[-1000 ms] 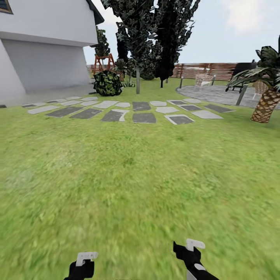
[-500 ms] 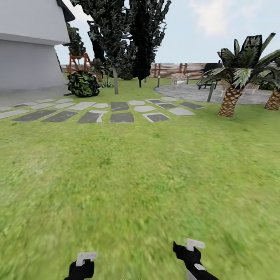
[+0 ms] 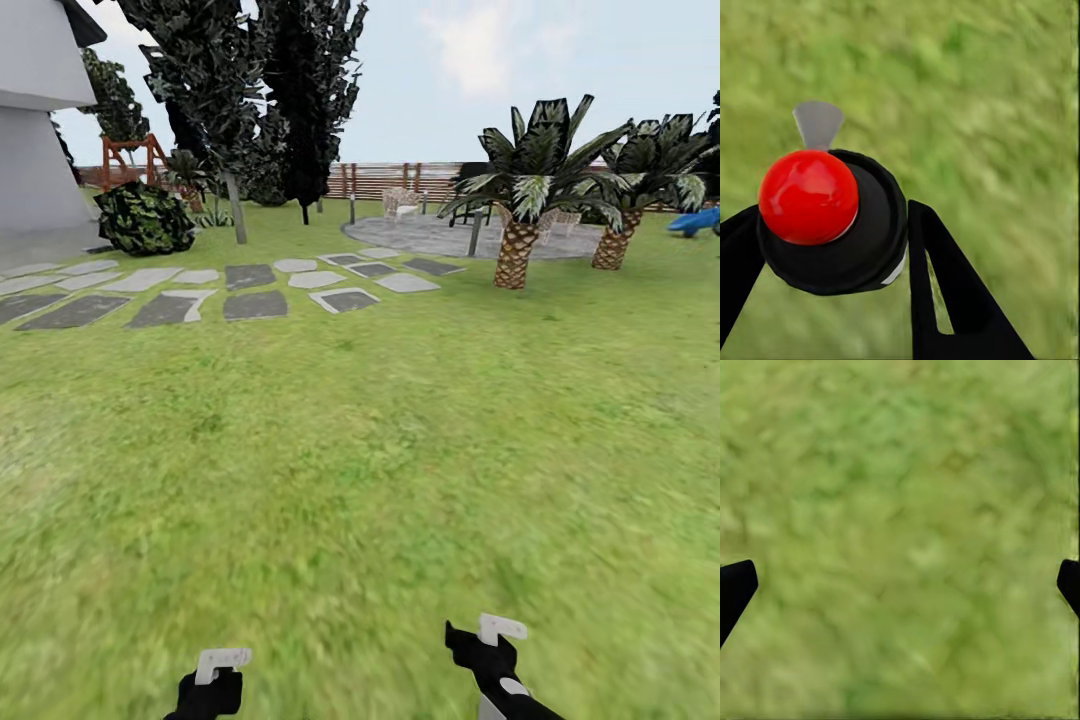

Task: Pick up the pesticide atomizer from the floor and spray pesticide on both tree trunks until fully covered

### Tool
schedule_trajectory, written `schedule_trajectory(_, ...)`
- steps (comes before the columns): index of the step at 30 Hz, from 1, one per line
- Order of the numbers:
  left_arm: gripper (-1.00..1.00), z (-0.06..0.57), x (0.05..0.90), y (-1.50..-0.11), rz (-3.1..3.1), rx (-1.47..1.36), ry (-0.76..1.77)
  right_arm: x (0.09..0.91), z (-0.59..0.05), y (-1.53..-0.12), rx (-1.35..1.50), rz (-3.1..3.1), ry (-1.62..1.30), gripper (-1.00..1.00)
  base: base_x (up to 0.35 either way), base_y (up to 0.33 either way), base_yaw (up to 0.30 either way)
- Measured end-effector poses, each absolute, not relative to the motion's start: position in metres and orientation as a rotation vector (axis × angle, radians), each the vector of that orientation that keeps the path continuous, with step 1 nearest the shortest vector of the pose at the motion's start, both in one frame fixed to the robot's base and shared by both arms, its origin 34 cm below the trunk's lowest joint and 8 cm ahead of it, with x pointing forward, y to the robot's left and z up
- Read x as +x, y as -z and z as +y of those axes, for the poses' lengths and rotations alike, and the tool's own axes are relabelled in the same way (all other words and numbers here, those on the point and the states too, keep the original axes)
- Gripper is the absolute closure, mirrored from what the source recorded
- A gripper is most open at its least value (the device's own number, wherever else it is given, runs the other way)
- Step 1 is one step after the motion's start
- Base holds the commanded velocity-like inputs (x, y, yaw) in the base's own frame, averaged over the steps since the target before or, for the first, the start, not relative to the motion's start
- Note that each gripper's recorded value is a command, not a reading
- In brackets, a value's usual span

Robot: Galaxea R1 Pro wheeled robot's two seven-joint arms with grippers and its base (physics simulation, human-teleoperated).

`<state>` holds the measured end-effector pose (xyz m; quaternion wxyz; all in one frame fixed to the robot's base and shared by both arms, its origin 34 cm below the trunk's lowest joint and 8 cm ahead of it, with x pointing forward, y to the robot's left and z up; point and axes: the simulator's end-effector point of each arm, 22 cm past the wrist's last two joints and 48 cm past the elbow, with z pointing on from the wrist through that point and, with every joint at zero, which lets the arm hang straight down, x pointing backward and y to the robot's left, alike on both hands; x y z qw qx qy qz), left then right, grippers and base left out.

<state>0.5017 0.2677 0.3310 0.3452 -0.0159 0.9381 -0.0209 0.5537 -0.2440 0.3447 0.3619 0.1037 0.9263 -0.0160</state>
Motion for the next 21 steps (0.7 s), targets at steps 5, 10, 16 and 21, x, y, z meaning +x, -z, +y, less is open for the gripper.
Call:
schedule_trajectory(5, 1.0, 0.2676, 0.5017, -0.331, 2.436, -0.041, 0.054, 0.5537, -0.244, -0.3447, 0.267, 2.386, 0.041, -1.0, -0.083, -0.274, -0.3)
schedule_trajectory(10, 1.0, 0.2679, 0.5017, -0.3309, 2.436, -0.041, 0.054, 0.5536, -0.244, -0.3445, 0.267, 2.386, 0.041, -1.0, -0.079, -0.274, -0.3)
schedule_trajectory(16, 1.0, 0.2676, 0.5009, -0.33, 2.438, -0.041, 0.054, 0.5528, -0.244, -0.3434, 0.267, 2.389, 0.042, -1.0, -0.078, -0.274, -0.3)
schedule_trajectory(21, 1.0, 0.2676, 0.5003, -0.3293, 2.44, -0.041, 0.054, 0.5523, -0.244, -0.3427, 0.267, 2.39, 0.042, -1.0, -0.077, -0.274, -0.3)
